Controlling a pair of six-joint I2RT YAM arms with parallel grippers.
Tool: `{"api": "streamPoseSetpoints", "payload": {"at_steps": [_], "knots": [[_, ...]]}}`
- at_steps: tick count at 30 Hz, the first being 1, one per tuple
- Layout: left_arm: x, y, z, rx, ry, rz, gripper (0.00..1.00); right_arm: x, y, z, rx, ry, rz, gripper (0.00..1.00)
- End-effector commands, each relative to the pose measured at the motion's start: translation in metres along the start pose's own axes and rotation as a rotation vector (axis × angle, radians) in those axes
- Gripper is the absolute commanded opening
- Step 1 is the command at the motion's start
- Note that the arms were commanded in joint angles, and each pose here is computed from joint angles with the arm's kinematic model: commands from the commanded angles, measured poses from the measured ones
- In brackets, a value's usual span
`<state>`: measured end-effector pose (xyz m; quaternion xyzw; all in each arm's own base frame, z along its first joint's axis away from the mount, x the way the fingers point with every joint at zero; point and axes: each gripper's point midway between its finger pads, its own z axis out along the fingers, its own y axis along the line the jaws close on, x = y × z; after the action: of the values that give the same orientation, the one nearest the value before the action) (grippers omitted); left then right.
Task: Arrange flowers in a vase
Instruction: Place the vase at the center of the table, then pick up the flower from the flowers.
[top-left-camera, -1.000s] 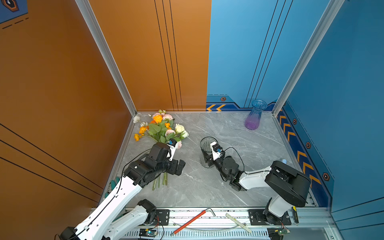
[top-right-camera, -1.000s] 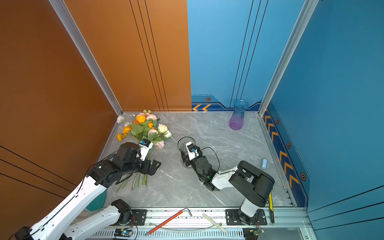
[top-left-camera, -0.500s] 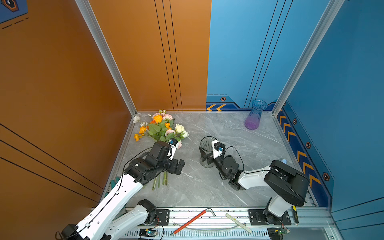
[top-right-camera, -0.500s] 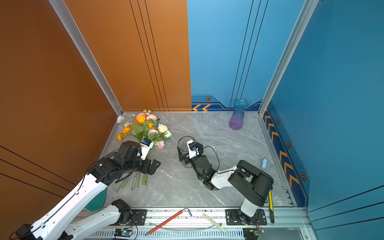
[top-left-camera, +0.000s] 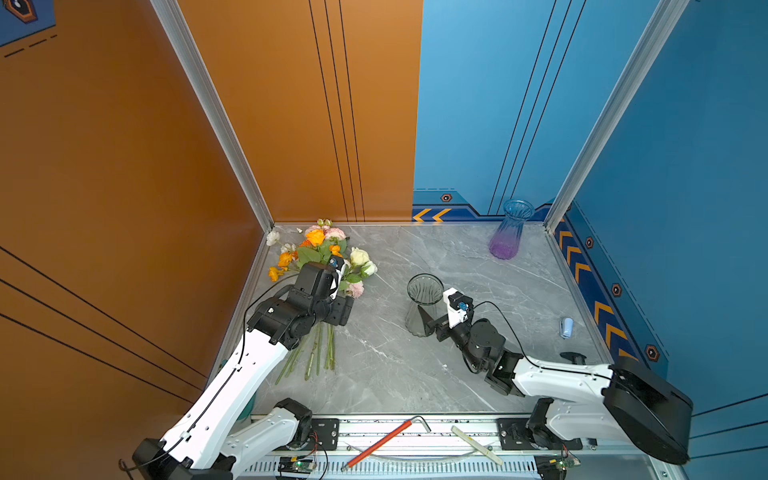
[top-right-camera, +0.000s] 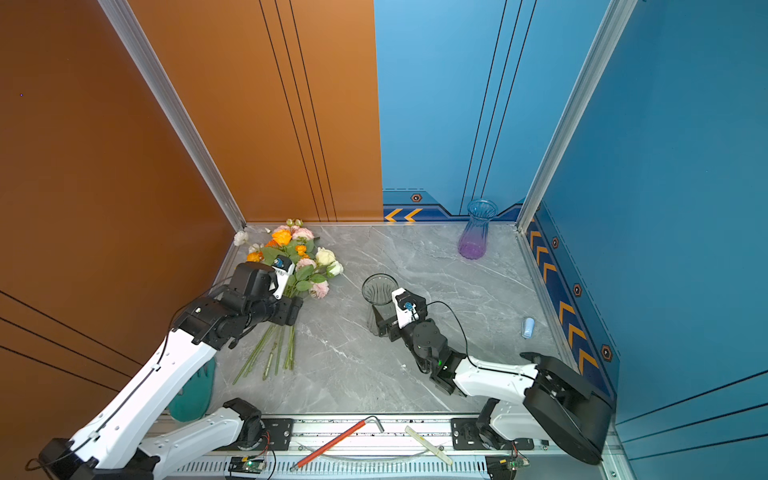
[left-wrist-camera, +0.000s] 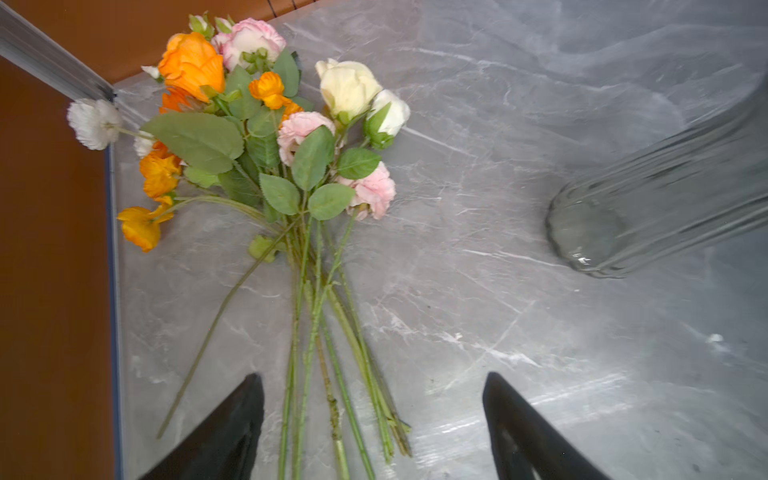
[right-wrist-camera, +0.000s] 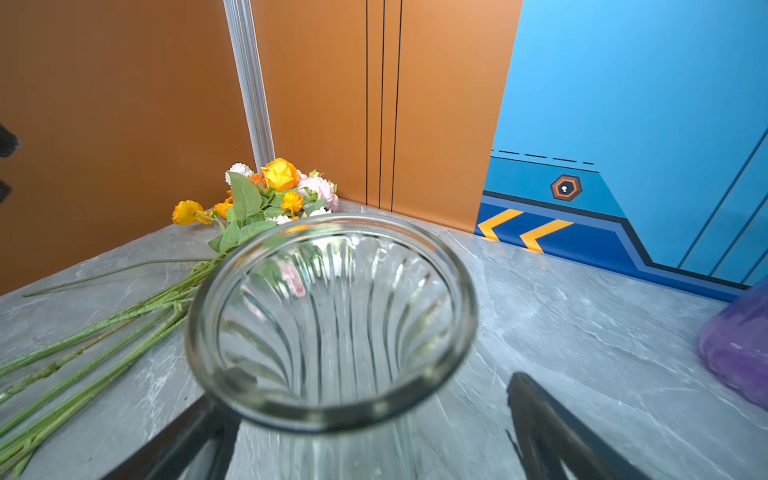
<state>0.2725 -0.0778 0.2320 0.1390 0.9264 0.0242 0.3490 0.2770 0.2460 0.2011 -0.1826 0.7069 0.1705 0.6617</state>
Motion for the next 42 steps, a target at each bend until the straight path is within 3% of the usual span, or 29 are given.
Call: {"api": "streamPoseSetpoints", "payload": {"at_steps": [1, 9, 15, 21, 24, 27, 32, 34, 42], "knots": [[0.004, 0.021, 0.012, -0.067, 0.064, 0.02, 0.78, 0.03, -0.014, -0.017, 0.007, 0.13, -0.019, 1.0], [0.004, 0.033, 0.029, -0.09, 0.128, 0.055, 0.76, 0.001, -0.014, -0.045, -0.09, 0.189, -0.006, 1.0], [0.024, 0.064, 0.054, -0.176, 0.261, 0.086, 0.51, -0.048, 0.013, -0.067, -0.215, 0.244, -0.073, 1.0], [0.033, 0.079, 0.083, -0.208, 0.358, 0.166, 0.42, -0.077, 0.082, -0.06, -0.375, 0.318, -0.196, 1.0], [0.029, 0.075, 0.094, -0.135, 0.354, 0.105, 0.38, -0.087, 0.119, -0.047, -0.434, 0.34, -0.236, 1.0], [0.035, 0.07, 0.103, -0.097, 0.379, 0.08, 0.37, -0.078, 0.154, -0.032, -0.48, 0.36, -0.3, 1.0], [0.059, 0.056, 0.112, -0.05, 0.438, 0.056, 0.35, -0.03, 0.187, 0.002, -0.5, 0.374, -0.322, 1.0], [0.069, 0.042, 0.115, -0.004, 0.452, 0.04, 0.35, -0.009, 0.195, 0.003, -0.524, 0.405, -0.321, 1.0], [0.103, 0.028, 0.132, -0.03, 0.526, 0.105, 0.34, 0.037, 0.212, -0.003, -0.596, 0.419, -0.315, 1.0]]}}
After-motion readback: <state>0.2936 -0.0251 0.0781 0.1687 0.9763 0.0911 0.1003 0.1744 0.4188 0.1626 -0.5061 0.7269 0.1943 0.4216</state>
